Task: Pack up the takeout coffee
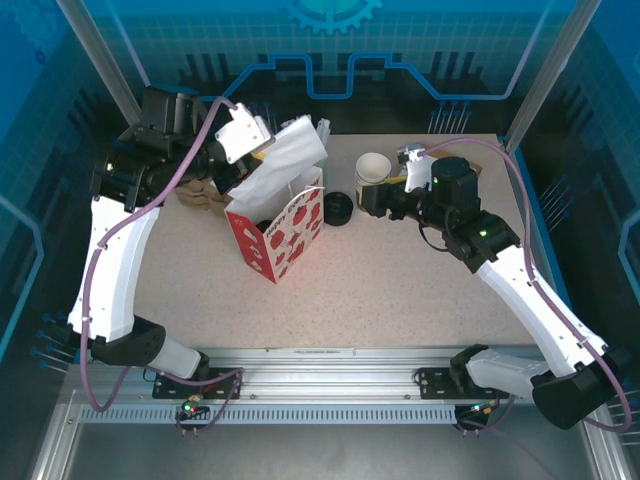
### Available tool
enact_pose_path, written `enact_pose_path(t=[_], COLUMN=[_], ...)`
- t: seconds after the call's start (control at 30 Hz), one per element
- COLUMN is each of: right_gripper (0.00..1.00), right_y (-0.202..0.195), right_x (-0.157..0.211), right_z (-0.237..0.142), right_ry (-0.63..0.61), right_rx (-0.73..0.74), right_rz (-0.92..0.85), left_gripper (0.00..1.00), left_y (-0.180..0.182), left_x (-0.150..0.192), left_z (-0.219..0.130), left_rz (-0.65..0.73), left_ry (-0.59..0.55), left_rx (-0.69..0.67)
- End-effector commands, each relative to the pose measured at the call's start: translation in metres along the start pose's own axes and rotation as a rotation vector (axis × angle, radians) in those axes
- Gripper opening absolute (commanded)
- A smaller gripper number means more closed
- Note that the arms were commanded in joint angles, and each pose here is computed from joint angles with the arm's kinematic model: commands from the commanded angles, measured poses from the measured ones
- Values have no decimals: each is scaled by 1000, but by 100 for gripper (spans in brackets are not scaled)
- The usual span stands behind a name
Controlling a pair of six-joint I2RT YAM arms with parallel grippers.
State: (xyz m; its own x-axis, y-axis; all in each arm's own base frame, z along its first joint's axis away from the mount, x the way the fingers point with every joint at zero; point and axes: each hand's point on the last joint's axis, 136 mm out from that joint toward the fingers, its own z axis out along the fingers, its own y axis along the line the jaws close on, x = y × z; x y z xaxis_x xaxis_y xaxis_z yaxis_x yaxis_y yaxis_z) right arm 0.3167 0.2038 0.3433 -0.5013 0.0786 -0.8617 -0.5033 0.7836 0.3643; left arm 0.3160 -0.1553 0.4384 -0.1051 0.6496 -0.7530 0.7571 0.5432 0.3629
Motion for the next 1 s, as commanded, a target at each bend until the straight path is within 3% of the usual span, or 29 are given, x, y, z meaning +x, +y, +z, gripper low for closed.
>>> enact_pose_path(t=[0.0, 0.23, 0.4, 0.73, 0.97], right_gripper=[73, 73, 73, 73, 73], right_y=[3, -1, -3, -4, -3], right_x=[-9, -2, 2, 3, 5], right_z=[-4, -3, -3, -11, -8], right_ry=[-11, 5, 7, -1, 2], right_rx=[-4, 3, 7, 12, 1], right_rz=[-20, -16, -8, -9, 8], left_gripper=[0, 0, 0, 0, 0], left_y=[-1, 14, 23, 16, -2], left_x=[9, 35, 37, 57, 73], left_z=[-4, 1, 1, 26, 82], left_rz=[-68, -158, -231, -288, -396], left_ry=[29, 152, 175, 258, 293], left_rx=[-12, -107, -148, -87, 70])
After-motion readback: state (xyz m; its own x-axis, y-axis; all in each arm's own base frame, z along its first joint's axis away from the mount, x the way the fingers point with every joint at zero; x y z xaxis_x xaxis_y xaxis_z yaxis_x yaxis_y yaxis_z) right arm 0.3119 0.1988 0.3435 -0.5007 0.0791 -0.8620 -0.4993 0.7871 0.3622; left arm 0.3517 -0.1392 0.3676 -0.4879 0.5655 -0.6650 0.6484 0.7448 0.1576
